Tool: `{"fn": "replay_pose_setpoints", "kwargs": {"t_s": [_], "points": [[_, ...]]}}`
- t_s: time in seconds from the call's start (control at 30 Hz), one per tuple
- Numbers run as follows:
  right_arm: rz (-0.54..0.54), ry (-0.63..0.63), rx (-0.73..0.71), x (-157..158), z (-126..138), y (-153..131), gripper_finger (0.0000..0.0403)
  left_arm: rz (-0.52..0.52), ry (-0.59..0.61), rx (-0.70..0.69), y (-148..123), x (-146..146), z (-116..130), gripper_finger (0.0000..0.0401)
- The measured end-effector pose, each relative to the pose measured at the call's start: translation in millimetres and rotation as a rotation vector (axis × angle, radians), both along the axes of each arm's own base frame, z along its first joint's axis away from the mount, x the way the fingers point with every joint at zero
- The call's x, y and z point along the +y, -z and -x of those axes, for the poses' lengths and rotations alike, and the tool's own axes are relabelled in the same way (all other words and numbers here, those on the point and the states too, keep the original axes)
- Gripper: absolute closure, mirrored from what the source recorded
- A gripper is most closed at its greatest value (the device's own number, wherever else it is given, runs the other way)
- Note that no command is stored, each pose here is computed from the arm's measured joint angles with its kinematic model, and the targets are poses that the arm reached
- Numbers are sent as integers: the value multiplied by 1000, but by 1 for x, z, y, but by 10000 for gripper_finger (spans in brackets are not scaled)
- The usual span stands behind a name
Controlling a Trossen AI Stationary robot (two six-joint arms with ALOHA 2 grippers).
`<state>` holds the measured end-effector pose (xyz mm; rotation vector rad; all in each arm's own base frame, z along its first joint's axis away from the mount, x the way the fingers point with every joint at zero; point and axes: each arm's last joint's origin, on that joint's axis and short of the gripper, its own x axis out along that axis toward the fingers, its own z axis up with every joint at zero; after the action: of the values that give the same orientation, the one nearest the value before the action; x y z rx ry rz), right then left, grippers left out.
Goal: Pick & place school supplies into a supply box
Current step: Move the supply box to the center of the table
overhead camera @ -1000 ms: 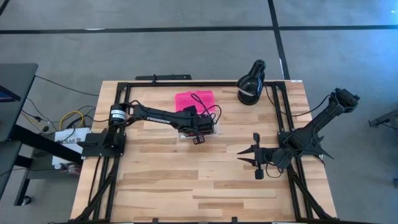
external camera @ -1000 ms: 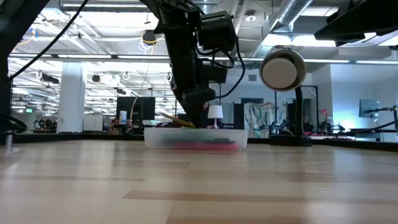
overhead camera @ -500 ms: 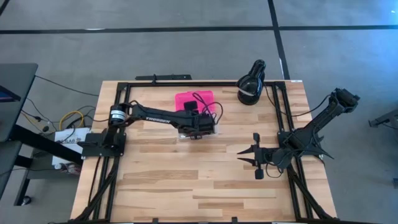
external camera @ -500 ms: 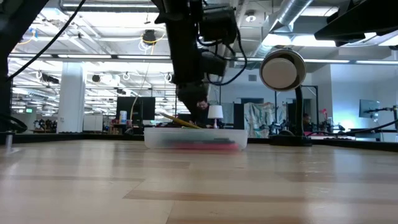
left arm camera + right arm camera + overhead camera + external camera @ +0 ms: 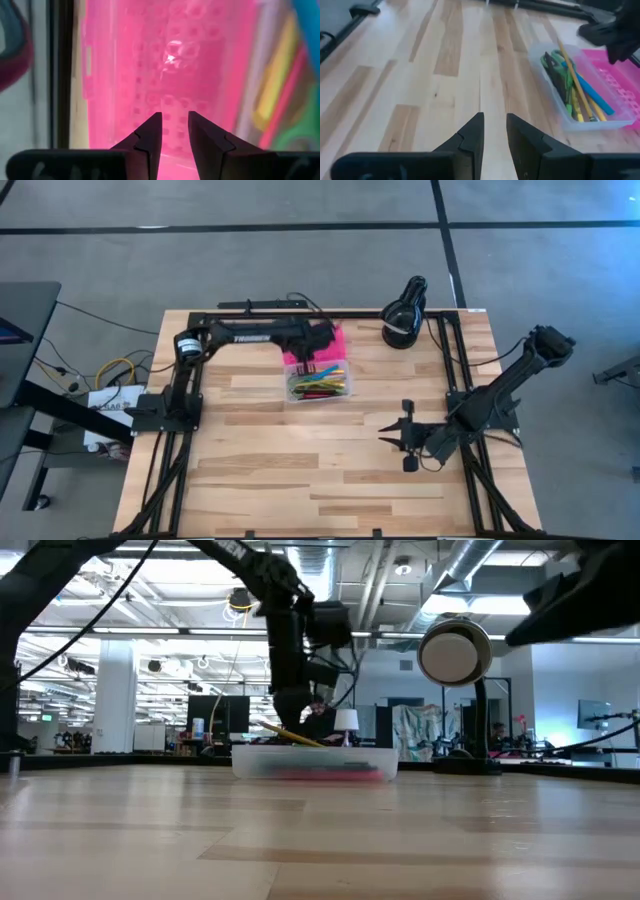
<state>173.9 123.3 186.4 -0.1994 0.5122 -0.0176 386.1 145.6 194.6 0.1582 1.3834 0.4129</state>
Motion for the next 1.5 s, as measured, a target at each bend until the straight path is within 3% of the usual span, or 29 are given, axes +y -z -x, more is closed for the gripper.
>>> {"fn": "replay_pose_setpoints", "kwargs": {"t_s": [0.27, 0.6, 1.07, 1.5], "points": [[13, 8, 30, 7, -8, 16, 326, 183, 68, -54, 1, 29, 12, 313], [-9, 8, 4, 9, -11, 14, 326, 205, 177, -38, 12, 24, 12, 313], [-48, 5, -36, 11, -13, 11, 326, 287, 148, 8, 36, 25, 29, 313], [-48, 4, -37, 11, -13, 11, 326, 336, 162, -13, 36, 21, 27, 313]]}}
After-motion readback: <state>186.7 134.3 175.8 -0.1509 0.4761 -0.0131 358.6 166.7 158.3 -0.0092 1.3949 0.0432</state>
